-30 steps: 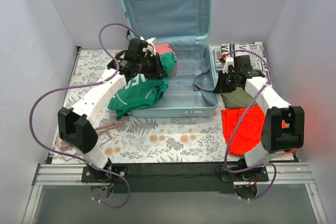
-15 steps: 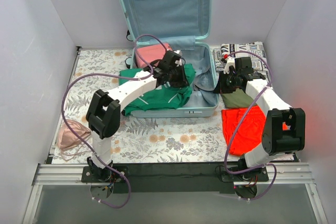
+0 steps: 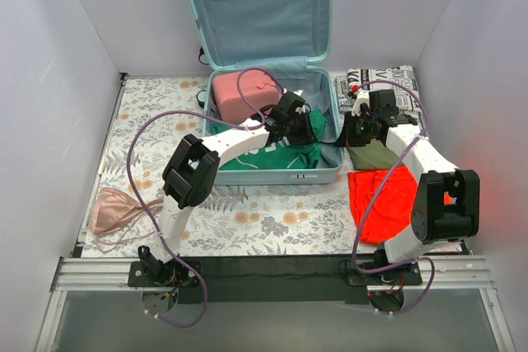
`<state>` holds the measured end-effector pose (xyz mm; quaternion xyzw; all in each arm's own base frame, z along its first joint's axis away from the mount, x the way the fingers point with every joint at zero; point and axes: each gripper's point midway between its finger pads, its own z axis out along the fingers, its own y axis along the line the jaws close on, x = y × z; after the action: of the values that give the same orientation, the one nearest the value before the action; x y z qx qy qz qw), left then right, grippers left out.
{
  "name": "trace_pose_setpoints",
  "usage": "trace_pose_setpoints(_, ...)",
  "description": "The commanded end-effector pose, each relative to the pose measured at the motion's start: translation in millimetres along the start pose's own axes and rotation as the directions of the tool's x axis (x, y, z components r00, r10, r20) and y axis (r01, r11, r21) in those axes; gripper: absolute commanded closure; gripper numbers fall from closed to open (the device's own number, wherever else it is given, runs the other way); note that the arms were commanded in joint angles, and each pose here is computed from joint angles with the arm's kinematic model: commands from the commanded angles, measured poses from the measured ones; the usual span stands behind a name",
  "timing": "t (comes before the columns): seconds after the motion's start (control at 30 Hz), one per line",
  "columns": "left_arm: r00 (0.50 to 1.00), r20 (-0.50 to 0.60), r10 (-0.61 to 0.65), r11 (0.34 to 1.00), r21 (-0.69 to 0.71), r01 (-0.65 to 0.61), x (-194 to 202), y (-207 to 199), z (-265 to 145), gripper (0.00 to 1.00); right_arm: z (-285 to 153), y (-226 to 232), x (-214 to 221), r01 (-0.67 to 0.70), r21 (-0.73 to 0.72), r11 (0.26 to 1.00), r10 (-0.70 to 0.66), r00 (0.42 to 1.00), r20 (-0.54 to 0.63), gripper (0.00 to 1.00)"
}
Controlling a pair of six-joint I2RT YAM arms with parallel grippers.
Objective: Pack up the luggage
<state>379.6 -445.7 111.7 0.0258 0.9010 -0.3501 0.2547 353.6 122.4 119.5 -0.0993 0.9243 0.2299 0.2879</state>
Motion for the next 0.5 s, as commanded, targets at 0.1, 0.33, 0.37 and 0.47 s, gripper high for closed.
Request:
trace_pose_setpoints(0.1,0.997,0.055,0.063,0.989,0.129,-0.069,-13.2,-40.9,3.6,1.00,10.3,30.9,2.4,0.036,-0.158,0.987,-0.037,0.999,-0.003,0.99)
trace_pose_setpoints(0.33,0.996,0.059,0.068,0.992,0.105,-0.074,-12.0,-31.3,25.0,0.99,5.3,34.8,-7.7,0.041,-0.162,0.986,-0.038,0.999,0.020,0.99)
trace_pose_setpoints(0.37,0.995,0.065,0.072,0.991,0.108,-0.078,-15.8,-35.0,23.6,0.91,4.0,35.5,-10.1,0.044,-0.161,0.986,-0.040,0.999,0.027,0.95)
trace_pose_setpoints(0.47,0.993,0.054,0.104,0.988,0.113,-0.110,-14.0,-38.4,8.1,0.61,-2.3,36.5,-18.6,0.061,-0.151,0.987,-0.055,0.997,0.049,0.90)
